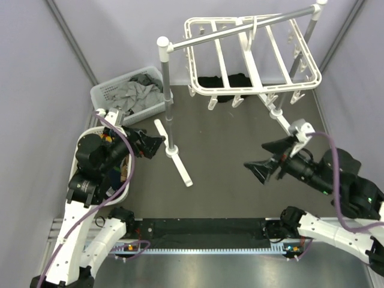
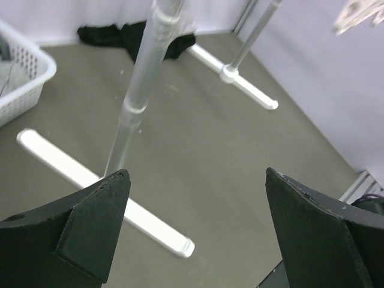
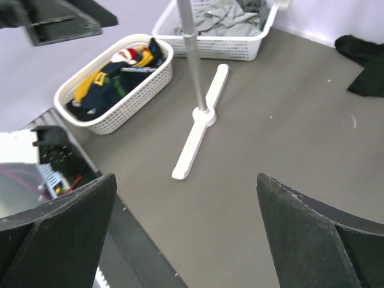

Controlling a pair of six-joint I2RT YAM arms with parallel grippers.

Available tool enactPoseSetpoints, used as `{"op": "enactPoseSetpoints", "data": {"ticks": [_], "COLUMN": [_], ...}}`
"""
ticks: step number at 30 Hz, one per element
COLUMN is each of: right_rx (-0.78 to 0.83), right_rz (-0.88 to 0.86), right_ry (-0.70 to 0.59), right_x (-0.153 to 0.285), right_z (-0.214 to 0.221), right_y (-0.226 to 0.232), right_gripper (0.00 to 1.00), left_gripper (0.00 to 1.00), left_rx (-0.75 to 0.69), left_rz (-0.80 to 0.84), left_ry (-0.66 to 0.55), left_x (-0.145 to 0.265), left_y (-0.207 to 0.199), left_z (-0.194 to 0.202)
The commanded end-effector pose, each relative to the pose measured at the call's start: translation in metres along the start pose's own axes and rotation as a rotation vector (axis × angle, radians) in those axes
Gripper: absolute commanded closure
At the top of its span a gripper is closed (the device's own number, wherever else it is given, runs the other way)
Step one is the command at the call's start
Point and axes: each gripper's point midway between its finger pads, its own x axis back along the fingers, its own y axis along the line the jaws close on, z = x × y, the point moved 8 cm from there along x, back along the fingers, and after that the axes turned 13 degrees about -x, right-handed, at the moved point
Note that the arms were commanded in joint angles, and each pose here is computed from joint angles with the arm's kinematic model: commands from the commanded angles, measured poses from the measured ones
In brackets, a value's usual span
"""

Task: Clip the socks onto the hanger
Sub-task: Open the clamp at the hanger.

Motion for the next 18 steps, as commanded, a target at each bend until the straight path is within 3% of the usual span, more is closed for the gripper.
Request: {"op": "enactPoseSetpoints", "data": {"ticks": [1, 8, 18], "right_rx": [0.062, 0.086, 0.087], "right_rz": [0.058, 0.157, 0.181], "right_ry": [-0.048, -0.101, -0.096], "right_x": [-0.035, -0.076, -0.09], "right_z": [-0.028, -0.053, -0.059], "right_y": [0.007, 0.01, 0.012], "right_gripper": [0.01, 0.01, 0.01], "left_gripper": [0.02, 0.02, 0.02], "left_rx": [-0.055, -0.056, -0.077], "left_rz": [0.117, 0.159, 0.205], "left_ry": [-0.182, -0.295, -0.218], "left_x": [-0.006, -0.023, -0.058], "left_y": [-0.011, -0.014, -0.031], "left_z": [-0.032, -0.037, -0.035]}}
